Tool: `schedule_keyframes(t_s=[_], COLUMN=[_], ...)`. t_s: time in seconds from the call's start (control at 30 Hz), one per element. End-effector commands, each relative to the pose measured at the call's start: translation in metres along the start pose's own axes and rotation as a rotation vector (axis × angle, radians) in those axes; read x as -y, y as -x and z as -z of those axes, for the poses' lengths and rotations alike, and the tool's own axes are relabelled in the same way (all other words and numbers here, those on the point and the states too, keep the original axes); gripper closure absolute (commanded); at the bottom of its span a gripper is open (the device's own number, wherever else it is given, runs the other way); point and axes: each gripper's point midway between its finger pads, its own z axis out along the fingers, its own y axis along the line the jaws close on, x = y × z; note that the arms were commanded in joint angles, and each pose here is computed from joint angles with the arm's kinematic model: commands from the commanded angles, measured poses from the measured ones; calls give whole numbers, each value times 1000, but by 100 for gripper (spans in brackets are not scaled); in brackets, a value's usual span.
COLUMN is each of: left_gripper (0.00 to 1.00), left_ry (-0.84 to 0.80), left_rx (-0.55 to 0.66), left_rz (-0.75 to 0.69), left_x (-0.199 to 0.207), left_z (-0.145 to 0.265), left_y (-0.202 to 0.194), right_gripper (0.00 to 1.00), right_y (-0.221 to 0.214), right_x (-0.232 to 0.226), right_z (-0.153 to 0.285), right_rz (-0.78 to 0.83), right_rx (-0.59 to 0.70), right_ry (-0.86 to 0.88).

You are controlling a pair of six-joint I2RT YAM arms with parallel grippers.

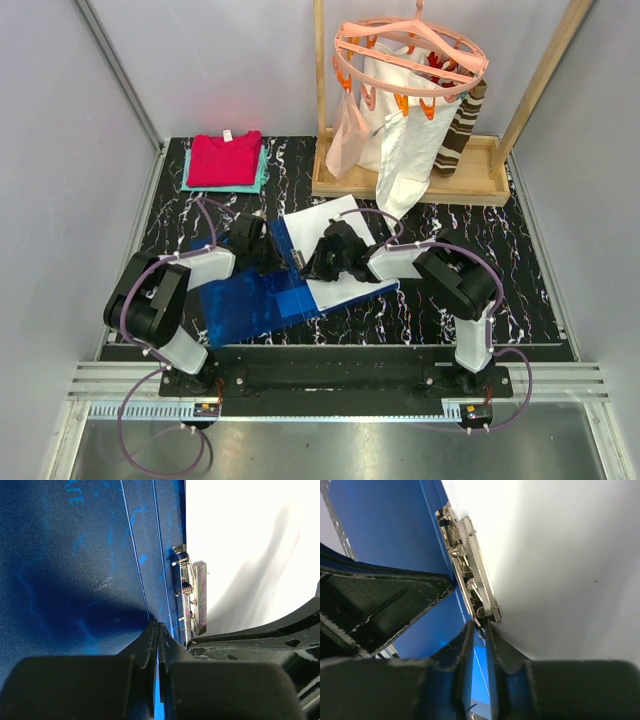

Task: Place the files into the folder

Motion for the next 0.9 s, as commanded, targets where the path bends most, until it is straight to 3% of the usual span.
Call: schedule_keyframes(t_s=[0.0, 0.3, 0.43, 0.57, 0.67, 0.7, 0.8, 0.87], left_gripper=[100, 100, 100, 99, 85, 70, 48, 42], left_ry=[264, 258, 231, 102, 67, 61, 66, 75], left_rx=[-223, -224, -224, -161, -83, -65, 31, 91], left_rz=[16, 13, -10, -61, -104, -124, -156, -164], left_x=[-74, -73, -66, -33, -13, -9, 4, 10], left_z=[7, 9, 12, 29, 51, 58, 89, 113], left_y=[-73, -74, -71, -53, -31, -26, -2, 12], right_gripper=[74, 68, 51, 32, 26, 21, 10, 7], right_y=[-23, -18, -13, -10, -8, -7, -11, -17], right_x=[49, 38, 15, -5, -20, -28, -41, -36], right_z=[5, 13, 27, 50, 69, 78, 92, 96], right_rz=[21, 38, 80, 153, 227, 280, 419, 489], right_rx=[-91, -89, -83, -75, -73, -69, -55, -62], right_ry=[-154, -94, -24, 36, 71, 94, 147, 128])
